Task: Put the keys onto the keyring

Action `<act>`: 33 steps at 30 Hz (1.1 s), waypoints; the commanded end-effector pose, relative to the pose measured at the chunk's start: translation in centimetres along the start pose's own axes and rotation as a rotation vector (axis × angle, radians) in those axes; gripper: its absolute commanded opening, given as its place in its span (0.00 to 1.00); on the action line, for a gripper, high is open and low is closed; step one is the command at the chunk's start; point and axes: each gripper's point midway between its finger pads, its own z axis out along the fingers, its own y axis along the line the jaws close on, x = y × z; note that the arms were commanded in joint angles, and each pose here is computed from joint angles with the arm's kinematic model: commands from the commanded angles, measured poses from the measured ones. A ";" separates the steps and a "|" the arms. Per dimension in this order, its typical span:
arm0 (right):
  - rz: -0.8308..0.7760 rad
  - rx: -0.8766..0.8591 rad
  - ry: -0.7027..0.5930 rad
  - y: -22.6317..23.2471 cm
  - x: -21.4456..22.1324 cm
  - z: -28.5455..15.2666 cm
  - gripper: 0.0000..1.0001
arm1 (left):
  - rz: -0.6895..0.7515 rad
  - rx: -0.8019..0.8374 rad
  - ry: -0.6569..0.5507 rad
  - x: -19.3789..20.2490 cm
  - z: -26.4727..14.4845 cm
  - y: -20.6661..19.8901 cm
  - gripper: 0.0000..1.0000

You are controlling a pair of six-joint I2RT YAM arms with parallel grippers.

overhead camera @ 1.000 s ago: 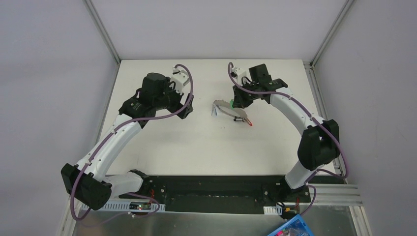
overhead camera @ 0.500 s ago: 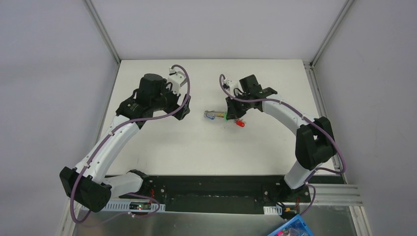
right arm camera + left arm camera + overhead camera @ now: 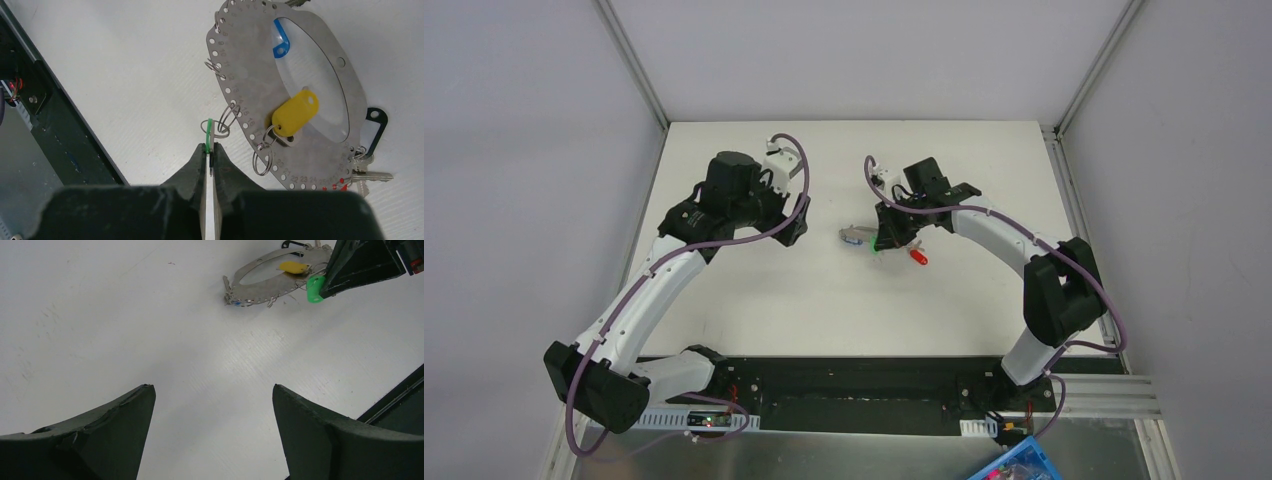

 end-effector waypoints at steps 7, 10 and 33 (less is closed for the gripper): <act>-0.021 -0.085 -0.028 2.2 -1.3 0.4 0.01 | 0.000 -0.051 -0.010 -0.5 -1.3 1.0 0.90; -0.022 -0.110 -0.012 2.7 -0.7 1.1 0.03 | 0.003 -0.064 -0.013 -0.3 -1.5 1.2 0.90; 0.075 -0.236 0.234 3.9 8.3 6.6 0.26 | 0.027 -0.096 -0.028 -0.4 -2.7 1.7 0.90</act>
